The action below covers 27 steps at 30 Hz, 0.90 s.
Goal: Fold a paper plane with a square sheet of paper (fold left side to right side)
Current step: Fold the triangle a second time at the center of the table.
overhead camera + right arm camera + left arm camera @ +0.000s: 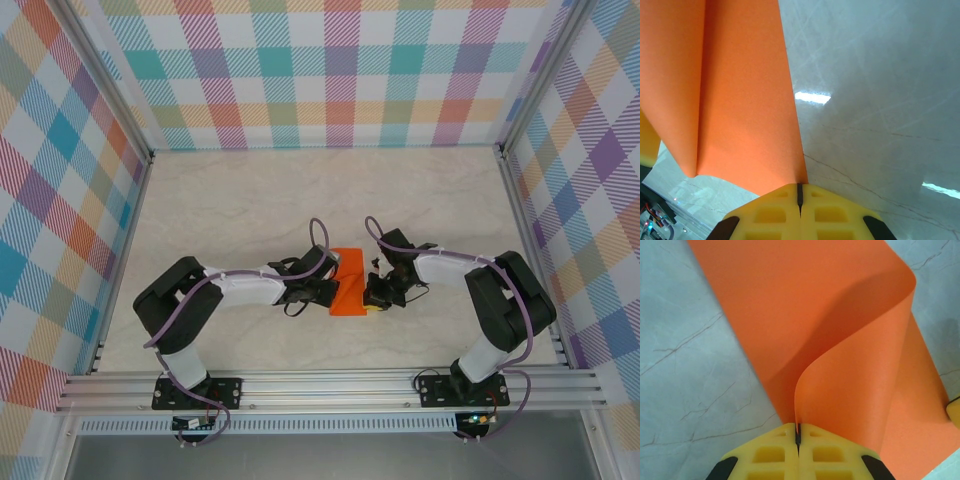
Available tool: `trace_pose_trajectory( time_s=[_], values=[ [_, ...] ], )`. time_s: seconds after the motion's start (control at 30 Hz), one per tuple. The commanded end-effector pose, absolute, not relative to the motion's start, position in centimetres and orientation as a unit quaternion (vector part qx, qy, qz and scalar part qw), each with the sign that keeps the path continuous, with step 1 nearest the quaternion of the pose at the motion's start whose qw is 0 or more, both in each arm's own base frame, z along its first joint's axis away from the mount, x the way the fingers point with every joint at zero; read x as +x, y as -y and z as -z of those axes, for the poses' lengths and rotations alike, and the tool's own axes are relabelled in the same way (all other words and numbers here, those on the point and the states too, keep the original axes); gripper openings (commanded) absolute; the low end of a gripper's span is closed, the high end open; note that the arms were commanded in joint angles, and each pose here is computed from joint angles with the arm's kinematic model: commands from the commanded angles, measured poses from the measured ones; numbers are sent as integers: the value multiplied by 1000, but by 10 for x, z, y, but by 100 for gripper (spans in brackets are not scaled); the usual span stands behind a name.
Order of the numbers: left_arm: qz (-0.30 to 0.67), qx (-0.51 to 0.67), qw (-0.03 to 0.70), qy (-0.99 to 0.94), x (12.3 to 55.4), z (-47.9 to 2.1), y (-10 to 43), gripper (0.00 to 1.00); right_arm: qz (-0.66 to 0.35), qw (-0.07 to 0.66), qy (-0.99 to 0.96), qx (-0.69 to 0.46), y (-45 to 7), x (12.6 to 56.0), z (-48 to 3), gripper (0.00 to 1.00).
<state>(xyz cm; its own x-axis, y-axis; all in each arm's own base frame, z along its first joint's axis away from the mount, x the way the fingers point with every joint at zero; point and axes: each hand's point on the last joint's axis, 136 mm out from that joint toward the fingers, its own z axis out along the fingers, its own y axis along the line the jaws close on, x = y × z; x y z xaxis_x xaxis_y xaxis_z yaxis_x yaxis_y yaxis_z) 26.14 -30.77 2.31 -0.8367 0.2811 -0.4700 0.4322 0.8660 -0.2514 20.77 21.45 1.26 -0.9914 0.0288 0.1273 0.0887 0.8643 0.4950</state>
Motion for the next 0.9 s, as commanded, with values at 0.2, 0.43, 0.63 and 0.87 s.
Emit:
trace_pose_trajectory(
  time_s=[0.2, 0.43, 0.63, 0.87],
  values=[
    [162, 194, 204, -946, 263, -18, 303, 0, 237, 68, 969, -27, -210, 201, -6, 0],
    [163, 195, 204, -945, 262, -19, 303, 0, 311, -13, 950, -15, -229, 227, -56, 0],
    [164, 195, 203, -945, 261, -18, 303, 0, 387, -46, 921, -26, -255, 248, -80, 0],
    [165, 195, 203, -945, 261, -18, 303, 0, 416, -26, 909, -24, -278, 255, -72, 0]
  ],
)
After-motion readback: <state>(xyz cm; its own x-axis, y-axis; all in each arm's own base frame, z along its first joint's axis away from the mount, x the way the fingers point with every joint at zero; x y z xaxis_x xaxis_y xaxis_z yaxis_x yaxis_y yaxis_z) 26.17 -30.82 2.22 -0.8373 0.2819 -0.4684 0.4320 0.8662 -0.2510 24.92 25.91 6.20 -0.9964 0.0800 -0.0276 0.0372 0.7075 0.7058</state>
